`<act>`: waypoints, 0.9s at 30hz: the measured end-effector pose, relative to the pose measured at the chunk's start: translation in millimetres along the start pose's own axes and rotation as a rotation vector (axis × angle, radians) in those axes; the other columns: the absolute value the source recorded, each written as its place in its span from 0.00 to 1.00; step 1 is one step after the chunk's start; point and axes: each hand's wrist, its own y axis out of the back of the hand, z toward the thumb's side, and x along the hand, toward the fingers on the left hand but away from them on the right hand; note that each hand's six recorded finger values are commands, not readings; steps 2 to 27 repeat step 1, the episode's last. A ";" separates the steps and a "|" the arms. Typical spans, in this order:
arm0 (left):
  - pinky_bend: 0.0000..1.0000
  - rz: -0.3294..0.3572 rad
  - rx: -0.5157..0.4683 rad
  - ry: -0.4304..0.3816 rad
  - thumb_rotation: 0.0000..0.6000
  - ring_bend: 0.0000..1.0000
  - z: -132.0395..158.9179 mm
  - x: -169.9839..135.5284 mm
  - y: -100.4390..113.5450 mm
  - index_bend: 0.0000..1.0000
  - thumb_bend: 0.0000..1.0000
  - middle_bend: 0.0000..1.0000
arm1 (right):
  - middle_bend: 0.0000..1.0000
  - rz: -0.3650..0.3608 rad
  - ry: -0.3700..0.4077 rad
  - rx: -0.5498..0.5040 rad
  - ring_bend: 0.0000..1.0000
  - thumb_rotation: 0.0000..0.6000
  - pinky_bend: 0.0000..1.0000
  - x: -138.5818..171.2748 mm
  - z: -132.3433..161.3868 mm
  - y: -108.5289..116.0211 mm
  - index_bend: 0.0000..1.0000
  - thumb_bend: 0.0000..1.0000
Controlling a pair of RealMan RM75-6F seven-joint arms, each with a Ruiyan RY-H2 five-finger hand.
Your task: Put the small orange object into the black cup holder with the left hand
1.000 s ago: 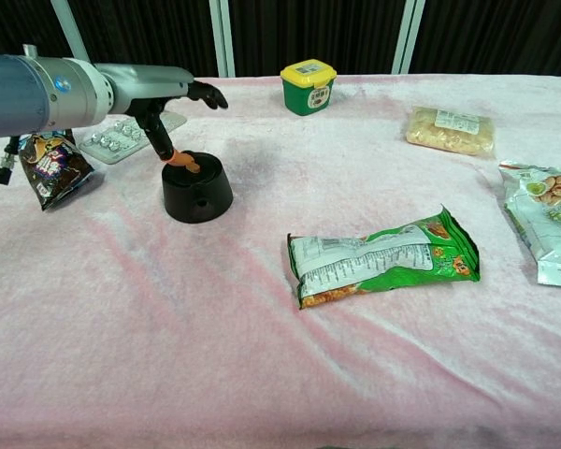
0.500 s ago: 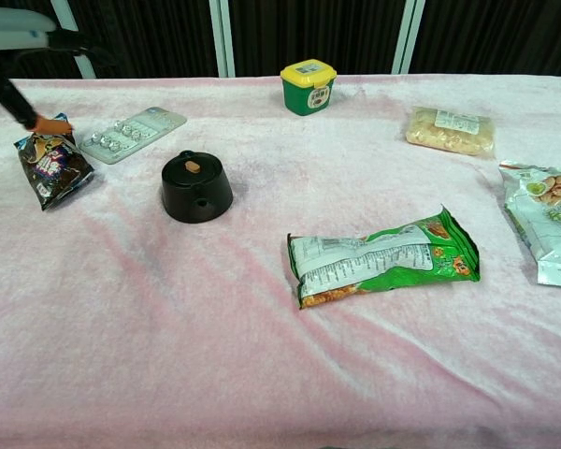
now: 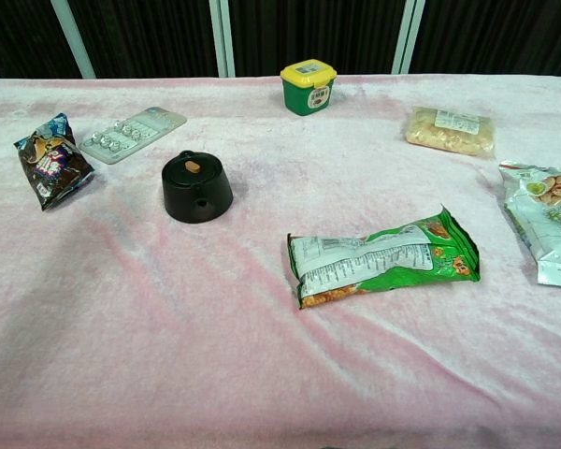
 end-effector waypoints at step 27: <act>0.00 0.002 -0.005 -0.002 1.00 0.00 -2.5 -5.9 -2.1 0.16 0.31 0.07 | 0.02 0.000 0.000 0.000 0.13 1.00 0.16 0.1 0.1 0.1 0.05 0.17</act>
